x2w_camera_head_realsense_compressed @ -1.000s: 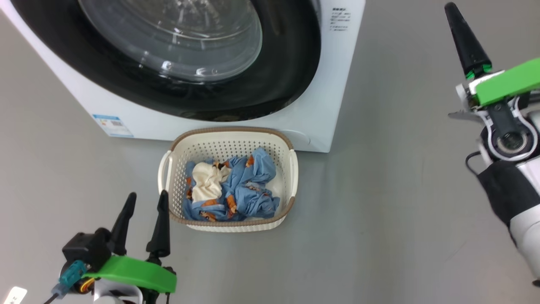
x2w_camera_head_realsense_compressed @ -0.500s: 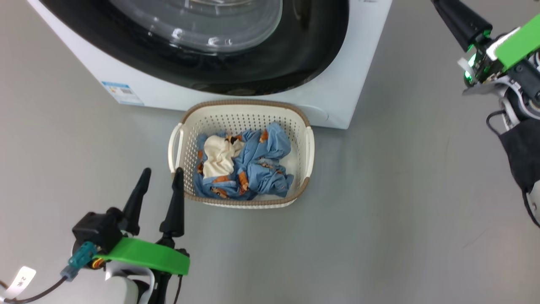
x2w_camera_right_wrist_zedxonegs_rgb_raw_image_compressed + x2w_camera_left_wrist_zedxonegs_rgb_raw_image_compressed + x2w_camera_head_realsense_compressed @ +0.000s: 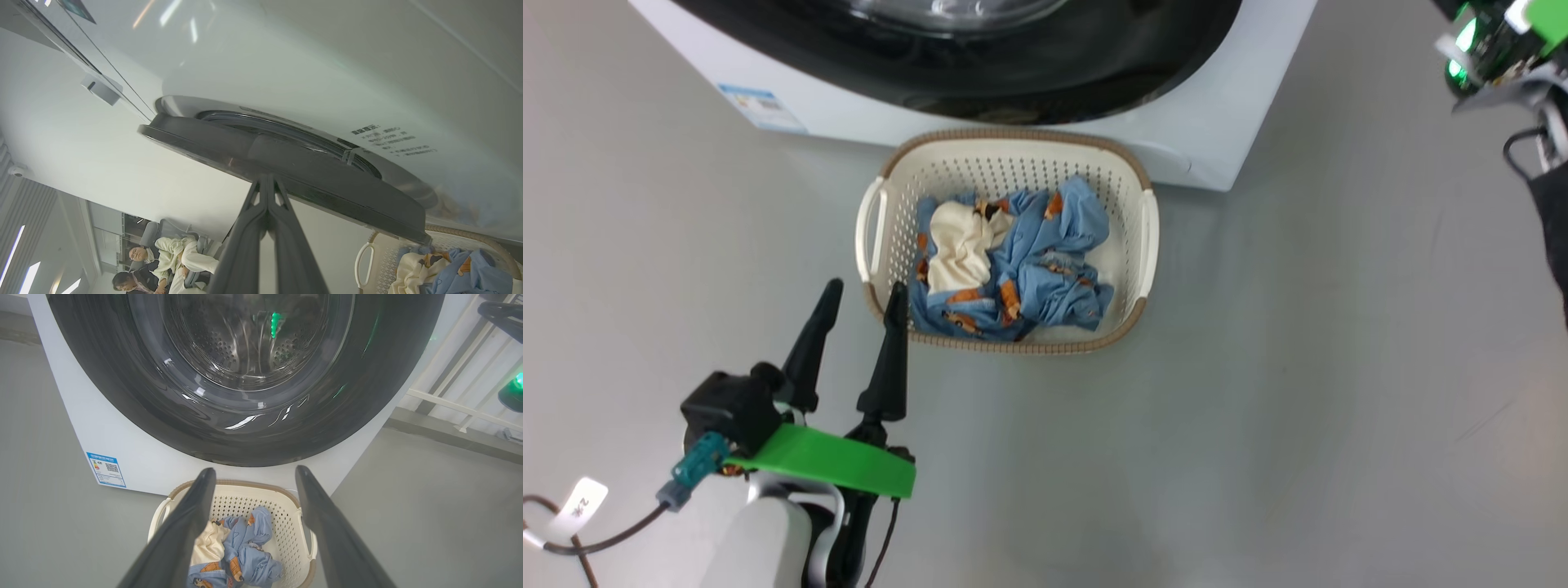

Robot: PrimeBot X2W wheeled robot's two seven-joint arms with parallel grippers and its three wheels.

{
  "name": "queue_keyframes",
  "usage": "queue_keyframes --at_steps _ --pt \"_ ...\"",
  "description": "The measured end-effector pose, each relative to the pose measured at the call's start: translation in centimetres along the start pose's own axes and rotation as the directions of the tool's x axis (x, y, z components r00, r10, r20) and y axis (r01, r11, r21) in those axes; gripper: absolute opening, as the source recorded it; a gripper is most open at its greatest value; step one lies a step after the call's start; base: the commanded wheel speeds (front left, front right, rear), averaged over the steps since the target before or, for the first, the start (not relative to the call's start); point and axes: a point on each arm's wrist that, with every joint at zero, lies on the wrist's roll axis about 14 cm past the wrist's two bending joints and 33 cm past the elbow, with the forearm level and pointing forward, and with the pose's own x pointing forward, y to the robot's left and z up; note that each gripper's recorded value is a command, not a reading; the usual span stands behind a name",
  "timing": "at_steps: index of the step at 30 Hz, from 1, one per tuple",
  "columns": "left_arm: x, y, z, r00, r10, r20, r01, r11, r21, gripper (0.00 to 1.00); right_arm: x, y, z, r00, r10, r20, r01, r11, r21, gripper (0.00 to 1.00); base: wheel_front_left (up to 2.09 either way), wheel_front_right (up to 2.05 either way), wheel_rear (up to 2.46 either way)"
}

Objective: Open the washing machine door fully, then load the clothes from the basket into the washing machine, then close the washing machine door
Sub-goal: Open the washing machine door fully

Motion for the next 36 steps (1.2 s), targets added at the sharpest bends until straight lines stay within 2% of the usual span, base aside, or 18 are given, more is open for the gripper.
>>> queue_keyframes --at_steps 20,36 --pt "2.8 1.1 -2.2 0.999 0.006 -0.037 -0.006 1.0 0.004 1.0 5.5 -4.0 -1.2 0.996 0.012 -0.087 -0.011 1.0 0.005 0.0 0.0 0.0 0.0" --pt "3.4 1.6 -2.4 0.999 0.014 -0.036 -0.014 1.0 0.003 1.0 6.9 -4.9 -2.3 0.992 0.007 -0.129 -0.01 1.0 -0.023 0.0 0.0 0.0 0.0"
